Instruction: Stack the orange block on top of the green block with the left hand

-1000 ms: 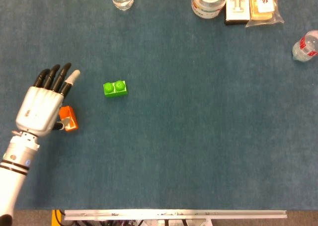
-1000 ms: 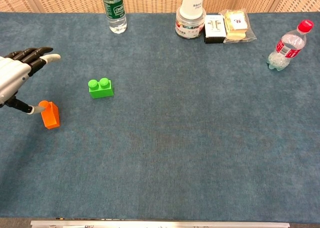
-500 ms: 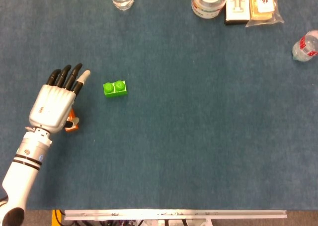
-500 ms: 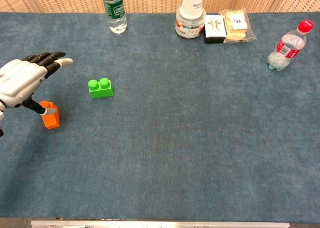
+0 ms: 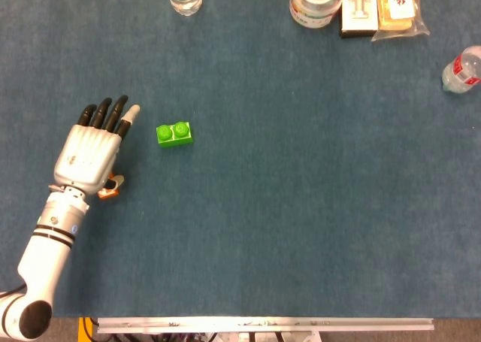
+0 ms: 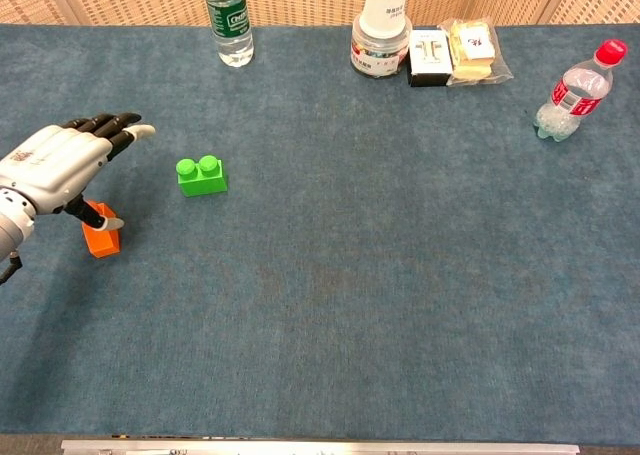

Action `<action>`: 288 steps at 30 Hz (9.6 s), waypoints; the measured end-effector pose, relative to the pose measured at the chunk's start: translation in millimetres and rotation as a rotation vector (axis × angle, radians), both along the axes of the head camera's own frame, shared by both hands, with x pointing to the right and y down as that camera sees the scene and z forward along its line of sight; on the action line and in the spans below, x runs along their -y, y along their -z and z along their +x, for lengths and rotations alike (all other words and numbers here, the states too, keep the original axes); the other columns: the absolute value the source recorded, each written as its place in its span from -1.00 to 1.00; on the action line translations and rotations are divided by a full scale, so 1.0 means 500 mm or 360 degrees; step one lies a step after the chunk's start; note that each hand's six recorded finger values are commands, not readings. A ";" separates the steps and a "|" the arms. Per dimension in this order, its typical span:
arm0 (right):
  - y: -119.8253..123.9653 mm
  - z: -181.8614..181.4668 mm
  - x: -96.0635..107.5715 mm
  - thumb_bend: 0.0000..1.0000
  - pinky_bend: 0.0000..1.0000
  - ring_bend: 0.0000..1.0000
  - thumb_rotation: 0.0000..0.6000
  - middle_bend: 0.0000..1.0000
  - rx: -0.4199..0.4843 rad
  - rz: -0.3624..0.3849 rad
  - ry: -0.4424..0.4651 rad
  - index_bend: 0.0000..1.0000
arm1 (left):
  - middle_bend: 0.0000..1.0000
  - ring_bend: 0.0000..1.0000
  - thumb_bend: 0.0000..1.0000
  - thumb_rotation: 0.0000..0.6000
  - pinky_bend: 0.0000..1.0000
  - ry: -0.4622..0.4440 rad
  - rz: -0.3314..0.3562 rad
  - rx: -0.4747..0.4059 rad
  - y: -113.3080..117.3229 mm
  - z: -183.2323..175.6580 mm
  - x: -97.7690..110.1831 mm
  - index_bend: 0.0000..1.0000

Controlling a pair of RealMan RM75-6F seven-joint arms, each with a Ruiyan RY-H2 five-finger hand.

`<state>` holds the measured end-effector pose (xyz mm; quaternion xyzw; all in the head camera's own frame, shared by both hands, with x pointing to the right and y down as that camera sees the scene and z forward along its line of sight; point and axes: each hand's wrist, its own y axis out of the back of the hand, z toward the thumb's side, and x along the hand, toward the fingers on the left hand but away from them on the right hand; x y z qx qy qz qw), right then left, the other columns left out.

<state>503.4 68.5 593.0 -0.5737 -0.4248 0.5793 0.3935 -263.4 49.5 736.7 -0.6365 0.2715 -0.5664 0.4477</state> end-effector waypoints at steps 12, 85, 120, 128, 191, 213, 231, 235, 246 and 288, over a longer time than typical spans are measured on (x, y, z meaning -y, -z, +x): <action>0.000 0.000 0.000 -0.84 -0.38 -0.81 1.00 -0.55 0.0001 -0.0003 -0.0003 -0.42 | -1.00 -1.00 -0.97 1.00 -0.78 0.0012 -0.0044 0.0064 -0.021 -0.012 -0.008 -1.00; 0.001 0.002 -0.003 -0.84 -0.38 -0.81 1.00 -0.55 -0.0003 -0.0012 -0.0012 -0.42 | -1.00 -1.00 -0.35 1.00 -0.78 0.0166 -0.0262 -0.0008 -0.011 -0.125 -0.046 -0.25; 0.002 0.004 -0.003 -0.85 -0.38 -0.81 1.00 -0.55 -0.0003 -0.0011 -0.0016 -0.42 | -1.00 -1.00 -0.34 1.00 -0.78 0.0153 -0.0270 0.0013 0.009 -0.116 -0.039 0.07; 0.008 0.006 -0.002 -0.84 -0.38 -0.81 1.00 -0.55 0.0006 0.0002 -0.0022 -0.42 | -1.00 -1.00 -0.34 1.00 -0.78 0.0068 -0.0203 0.0042 0.065 -0.068 0.006 0.07; 0.038 0.015 -0.001 -0.85 -0.38 -0.81 1.00 -0.55 0.0069 0.0045 -0.0037 -0.42 | -1.00 -1.00 -0.34 1.00 -0.77 0.0308 -0.0335 0.0048 0.090 0.208 0.139 0.10; 0.039 0.017 -0.001 -0.85 -0.38 -0.81 1.00 -0.55 0.0068 0.0046 -0.0040 -0.42 | -1.00 -1.00 -0.34 1.00 -0.77 0.0308 -0.0375 0.0025 0.069 0.232 0.145 0.10; 0.038 0.016 -0.001 -0.84 -0.38 -0.81 1.00 -0.55 0.0067 0.0042 -0.0038 -0.42 | -1.00 -1.00 -0.34 1.00 -0.77 0.0314 -0.0396 0.0016 0.057 0.225 0.143 0.10; 0.039 0.016 -0.001 -0.84 -0.38 -0.81 1.00 -0.55 0.0068 0.0045 -0.0038 -0.42 | -1.00 -1.00 -0.34 1.00 -0.77 0.0317 -0.0396 0.0018 0.054 0.224 0.143 0.10; 0.040 0.016 -0.001 -0.85 -0.38 -0.81 1.00 -0.55 0.0070 0.0047 -0.0039 -0.42 | -1.00 -1.00 -0.34 1.00 -0.77 0.0302 -0.0378 0.0019 0.047 0.227 0.137 0.11; 0.040 0.018 -0.002 -0.85 -0.38 -0.81 1.00 -0.55 0.0044 0.0041 -0.0047 -0.42 | -1.00 -1.00 -0.34 1.00 -0.77 0.0206 -0.0080 -0.0168 0.173 0.158 0.097 -0.74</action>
